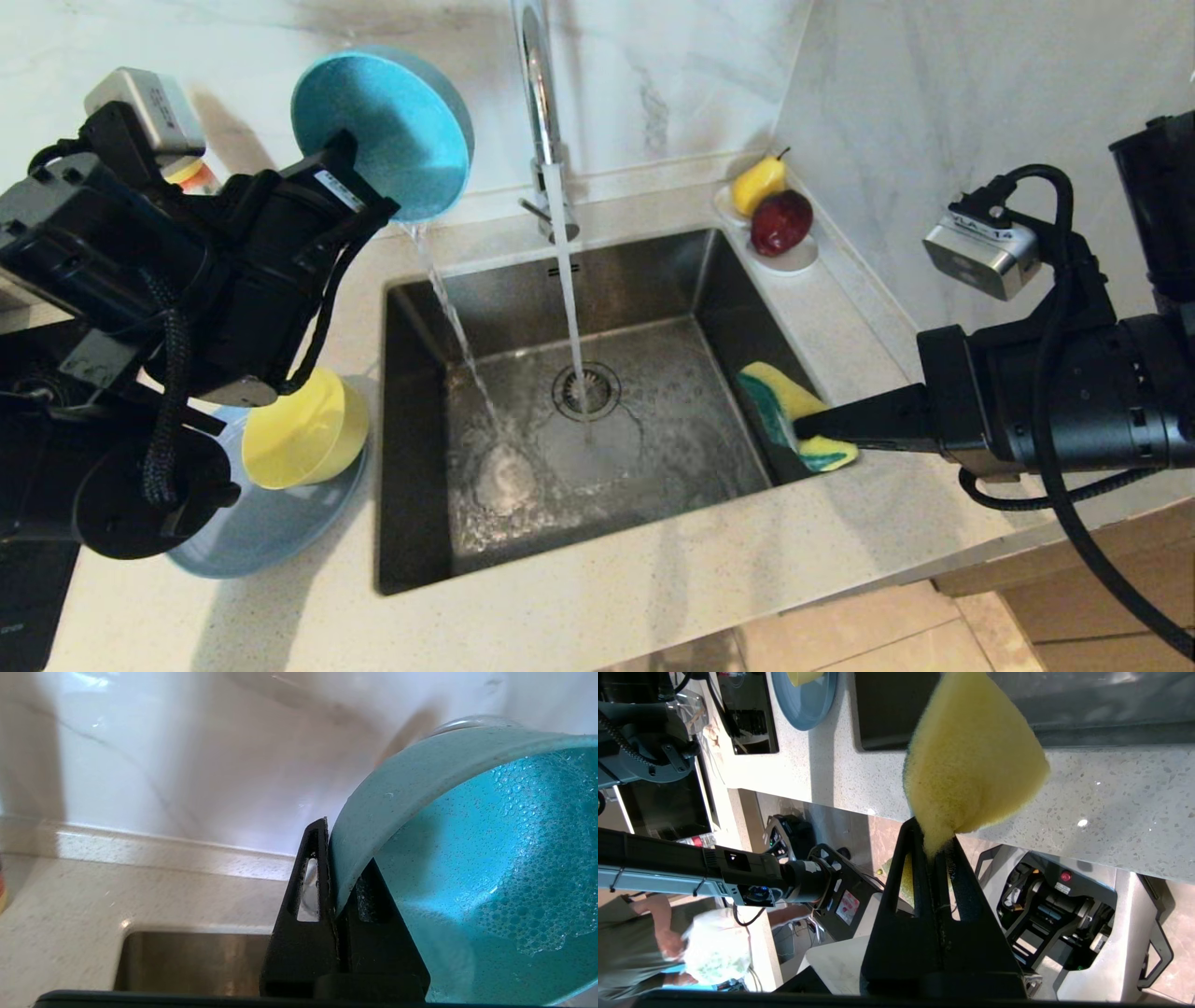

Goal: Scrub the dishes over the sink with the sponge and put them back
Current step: Rinse the bowl

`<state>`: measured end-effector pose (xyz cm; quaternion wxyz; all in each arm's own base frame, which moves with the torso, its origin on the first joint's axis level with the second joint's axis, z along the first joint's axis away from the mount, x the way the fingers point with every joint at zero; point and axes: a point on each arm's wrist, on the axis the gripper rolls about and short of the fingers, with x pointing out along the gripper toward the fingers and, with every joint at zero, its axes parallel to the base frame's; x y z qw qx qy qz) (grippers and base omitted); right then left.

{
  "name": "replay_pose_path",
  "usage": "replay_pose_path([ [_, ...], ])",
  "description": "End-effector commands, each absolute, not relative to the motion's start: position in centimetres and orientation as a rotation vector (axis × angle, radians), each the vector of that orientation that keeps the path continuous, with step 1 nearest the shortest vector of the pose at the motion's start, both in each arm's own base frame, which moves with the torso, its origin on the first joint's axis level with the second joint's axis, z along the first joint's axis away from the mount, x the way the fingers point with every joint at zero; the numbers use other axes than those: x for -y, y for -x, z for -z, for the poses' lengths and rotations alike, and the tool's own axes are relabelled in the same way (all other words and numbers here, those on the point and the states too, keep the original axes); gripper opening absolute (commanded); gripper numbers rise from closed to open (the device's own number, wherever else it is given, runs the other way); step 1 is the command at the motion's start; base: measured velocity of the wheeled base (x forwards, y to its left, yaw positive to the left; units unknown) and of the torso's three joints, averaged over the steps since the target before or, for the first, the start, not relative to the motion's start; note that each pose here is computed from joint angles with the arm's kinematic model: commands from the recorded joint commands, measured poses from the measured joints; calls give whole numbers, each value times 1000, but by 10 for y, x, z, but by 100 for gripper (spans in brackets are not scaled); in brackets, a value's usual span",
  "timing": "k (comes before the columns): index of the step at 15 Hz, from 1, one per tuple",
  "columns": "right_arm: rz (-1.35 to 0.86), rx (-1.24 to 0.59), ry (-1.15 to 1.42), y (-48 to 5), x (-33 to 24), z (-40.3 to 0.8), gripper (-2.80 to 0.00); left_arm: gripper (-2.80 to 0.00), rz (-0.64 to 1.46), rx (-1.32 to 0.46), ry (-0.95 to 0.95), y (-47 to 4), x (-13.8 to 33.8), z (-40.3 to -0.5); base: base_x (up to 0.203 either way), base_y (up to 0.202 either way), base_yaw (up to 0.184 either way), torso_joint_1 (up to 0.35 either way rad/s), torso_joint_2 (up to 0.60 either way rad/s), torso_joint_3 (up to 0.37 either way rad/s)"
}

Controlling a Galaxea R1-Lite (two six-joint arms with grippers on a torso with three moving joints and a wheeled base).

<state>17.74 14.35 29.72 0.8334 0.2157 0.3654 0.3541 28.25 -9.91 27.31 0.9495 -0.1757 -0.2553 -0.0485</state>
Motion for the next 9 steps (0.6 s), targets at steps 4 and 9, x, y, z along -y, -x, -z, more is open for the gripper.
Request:
replay_pose_path([
  [4,-750,-779,-460,-177,-143,-297,-280,-280,100,510,349,-280,98,-269,0,0,0,0,0,0],
  [9,-748,-767,-466,-176,-140,-299,-280,-280,101,467,337,-280,98,-260,0,0,0,0,0,0],
])
